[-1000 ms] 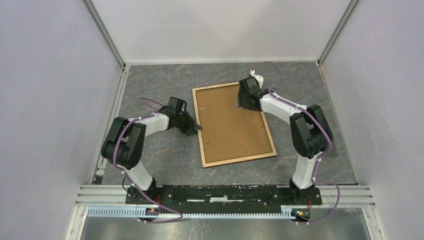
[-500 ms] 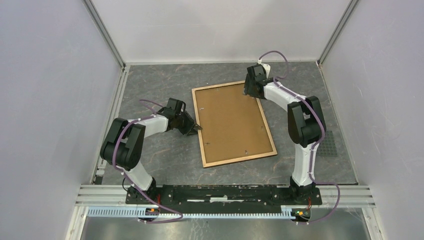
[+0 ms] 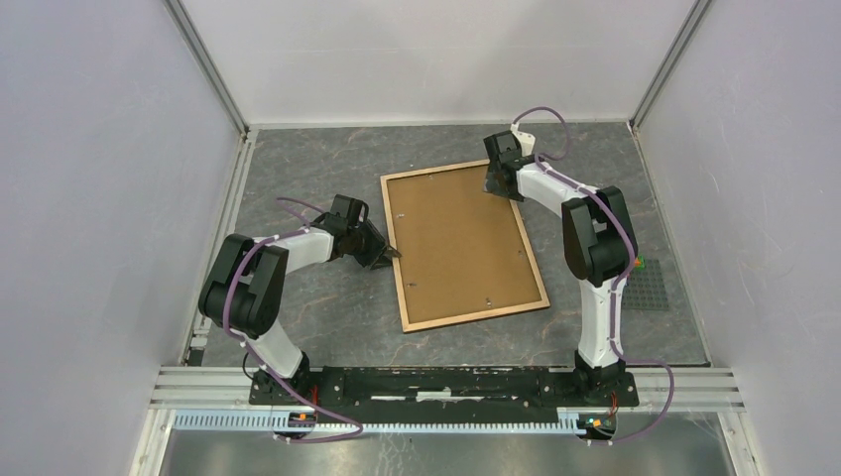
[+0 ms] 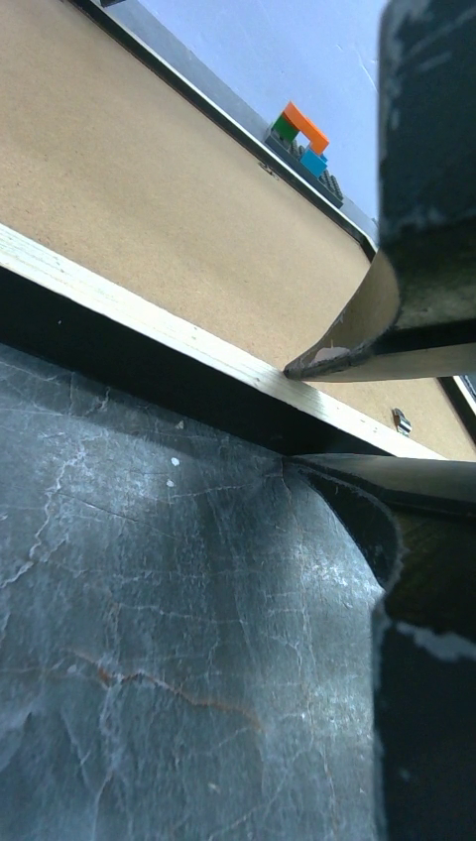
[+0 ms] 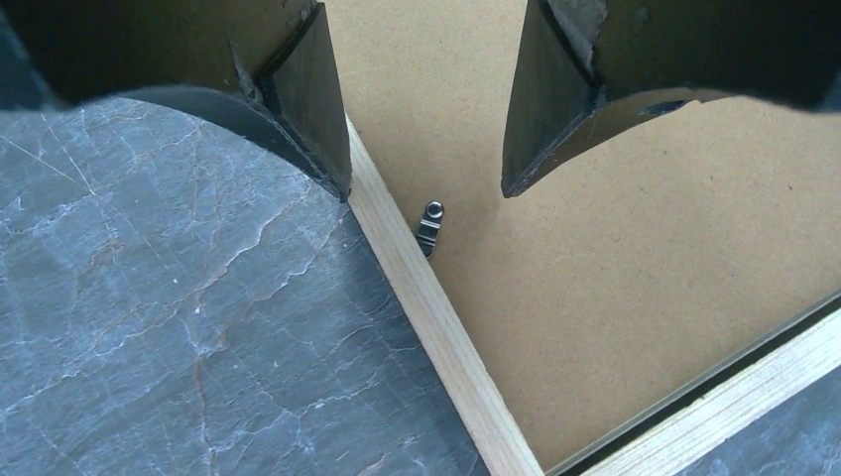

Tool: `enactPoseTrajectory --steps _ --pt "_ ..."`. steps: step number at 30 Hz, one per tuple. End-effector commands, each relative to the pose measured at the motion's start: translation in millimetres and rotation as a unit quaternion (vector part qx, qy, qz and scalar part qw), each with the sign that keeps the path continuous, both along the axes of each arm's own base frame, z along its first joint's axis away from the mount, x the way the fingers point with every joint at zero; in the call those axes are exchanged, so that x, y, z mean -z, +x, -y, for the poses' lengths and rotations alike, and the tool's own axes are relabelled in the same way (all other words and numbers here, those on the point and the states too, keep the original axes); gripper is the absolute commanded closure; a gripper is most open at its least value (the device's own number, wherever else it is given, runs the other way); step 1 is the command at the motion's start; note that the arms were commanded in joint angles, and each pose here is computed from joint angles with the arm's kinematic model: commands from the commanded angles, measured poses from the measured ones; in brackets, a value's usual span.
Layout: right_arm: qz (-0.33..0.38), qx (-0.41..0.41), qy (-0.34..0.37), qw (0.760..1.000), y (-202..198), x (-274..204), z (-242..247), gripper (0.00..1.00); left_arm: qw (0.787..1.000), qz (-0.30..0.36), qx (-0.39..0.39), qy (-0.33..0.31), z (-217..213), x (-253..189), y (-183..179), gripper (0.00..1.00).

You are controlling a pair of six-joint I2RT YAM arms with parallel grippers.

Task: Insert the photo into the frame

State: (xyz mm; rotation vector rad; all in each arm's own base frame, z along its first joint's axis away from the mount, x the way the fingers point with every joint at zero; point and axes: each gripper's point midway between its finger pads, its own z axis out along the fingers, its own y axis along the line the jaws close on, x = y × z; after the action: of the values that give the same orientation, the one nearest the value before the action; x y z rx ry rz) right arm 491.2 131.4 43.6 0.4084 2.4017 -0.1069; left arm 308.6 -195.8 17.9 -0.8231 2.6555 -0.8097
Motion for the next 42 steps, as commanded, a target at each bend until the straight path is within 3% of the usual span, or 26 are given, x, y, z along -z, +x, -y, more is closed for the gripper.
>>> enactPoseTrajectory --steps 1,11,23,31,34,36,40,42 --pt "-0.010 0.043 -0.008 0.999 -2 11 13 0.39 0.992 -0.092 -0.019 0.082 -33 50 -43 0.98" --pt "-0.024 0.020 -0.052 0.998 5 16 21 0.34 0.992 -0.095 -0.018 0.081 -33 53 -45 0.98" --pt "-0.042 0.033 -0.020 0.998 -5 31 16 0.54 0.992 -0.095 -0.019 0.080 -33 53 -46 0.98" --pt "-0.032 0.031 -0.007 0.999 0 23 12 0.58 0.992 -0.096 -0.019 0.079 -33 55 -46 0.98" --pt "-0.024 0.010 -0.005 1.000 8 14 9 0.51 0.992 -0.095 -0.020 0.082 -33 54 -46 0.98" --pt "-0.014 -0.019 -0.007 1.000 18 -4 4 0.41 0.992 -0.096 -0.020 0.084 -34 55 -47 0.98" --pt "0.012 -0.087 -0.039 0.995 26 -72 2 0.19 0.991 -0.098 -0.018 0.085 -35 57 -48 0.98" --pt "0.017 -0.153 -0.053 0.987 12 -95 -2 0.17 0.991 -0.099 -0.016 0.085 -35 57 -49 0.98"
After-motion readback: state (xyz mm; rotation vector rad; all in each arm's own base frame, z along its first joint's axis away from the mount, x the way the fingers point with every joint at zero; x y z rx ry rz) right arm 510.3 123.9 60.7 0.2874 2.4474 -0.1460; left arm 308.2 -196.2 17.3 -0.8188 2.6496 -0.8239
